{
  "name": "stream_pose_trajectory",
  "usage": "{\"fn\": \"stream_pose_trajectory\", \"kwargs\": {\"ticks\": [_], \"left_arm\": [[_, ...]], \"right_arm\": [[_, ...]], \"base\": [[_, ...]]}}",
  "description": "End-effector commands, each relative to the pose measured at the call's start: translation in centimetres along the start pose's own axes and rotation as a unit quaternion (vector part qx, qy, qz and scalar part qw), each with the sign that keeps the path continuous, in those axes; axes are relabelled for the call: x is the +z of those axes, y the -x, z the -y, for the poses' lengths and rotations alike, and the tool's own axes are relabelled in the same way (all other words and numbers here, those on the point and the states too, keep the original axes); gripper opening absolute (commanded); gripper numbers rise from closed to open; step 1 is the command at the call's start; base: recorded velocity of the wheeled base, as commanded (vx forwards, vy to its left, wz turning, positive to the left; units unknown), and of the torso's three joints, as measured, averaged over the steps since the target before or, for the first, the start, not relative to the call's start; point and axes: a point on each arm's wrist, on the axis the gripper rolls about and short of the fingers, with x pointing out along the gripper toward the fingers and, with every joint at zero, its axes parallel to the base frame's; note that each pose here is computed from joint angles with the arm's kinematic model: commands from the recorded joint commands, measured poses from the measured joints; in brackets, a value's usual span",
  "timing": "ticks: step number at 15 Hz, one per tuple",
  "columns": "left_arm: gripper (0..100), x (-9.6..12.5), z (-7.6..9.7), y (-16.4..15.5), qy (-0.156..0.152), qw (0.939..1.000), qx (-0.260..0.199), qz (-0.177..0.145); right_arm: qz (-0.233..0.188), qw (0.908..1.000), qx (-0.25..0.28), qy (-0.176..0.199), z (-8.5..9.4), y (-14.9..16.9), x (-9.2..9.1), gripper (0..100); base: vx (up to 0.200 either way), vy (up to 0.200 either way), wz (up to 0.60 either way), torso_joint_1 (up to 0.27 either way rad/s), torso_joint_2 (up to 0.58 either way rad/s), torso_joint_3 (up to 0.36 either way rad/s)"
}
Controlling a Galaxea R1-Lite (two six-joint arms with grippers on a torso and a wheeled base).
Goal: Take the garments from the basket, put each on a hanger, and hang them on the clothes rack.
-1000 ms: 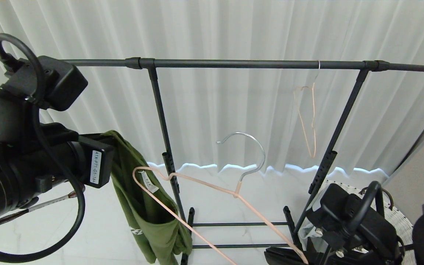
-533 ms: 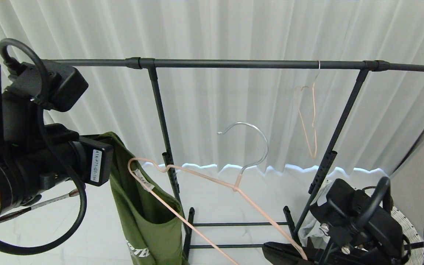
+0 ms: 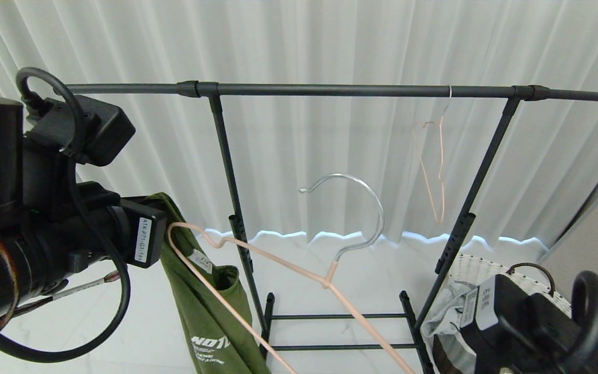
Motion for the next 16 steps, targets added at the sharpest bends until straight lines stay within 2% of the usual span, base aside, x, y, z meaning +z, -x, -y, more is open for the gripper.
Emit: {"fn": "stream_pose_trajectory", "kwargs": {"ticks": [1, 6, 11, 16], "left_arm": [[0, 0.0, -0.1, 0.1, 0.001, 1.0, -0.001, 0.002], [0, 0.1, 0.4, 0.6, -0.004, 0.9998, -0.015, 0.009], [0, 0.2, 0.5, 0.6, 0.006, 0.9998, -0.016, 0.01], [0, 0.3, 0.7, 0.7, 0.024, 0.9994, -0.021, 0.012]], "right_arm": [[0.0, 1.0, 0.006, -0.002, 0.4, 0.8, 0.0, 0], [0.001, 0.9996, -0.026, -0.008, 1.6, -1.1, 0.3, 0], [0.017, 0.9992, -0.035, -0.01, 1.3, -3.3, 0.2, 0], [0.014, 0.9965, -0.082, -0.005, 0.6, -7.5, 0.0, 0]], "base": [[0.0, 0.0, 0.0, 0.0, 0.0, 0.0], [0.0, 0.0, 0.0, 0.0, 0.0, 0.0], [0.0, 0.0, 0.0, 0.0, 0.0, 0.0], [0.0, 0.0, 0.0, 0.0, 0.0, 0.0]]}}
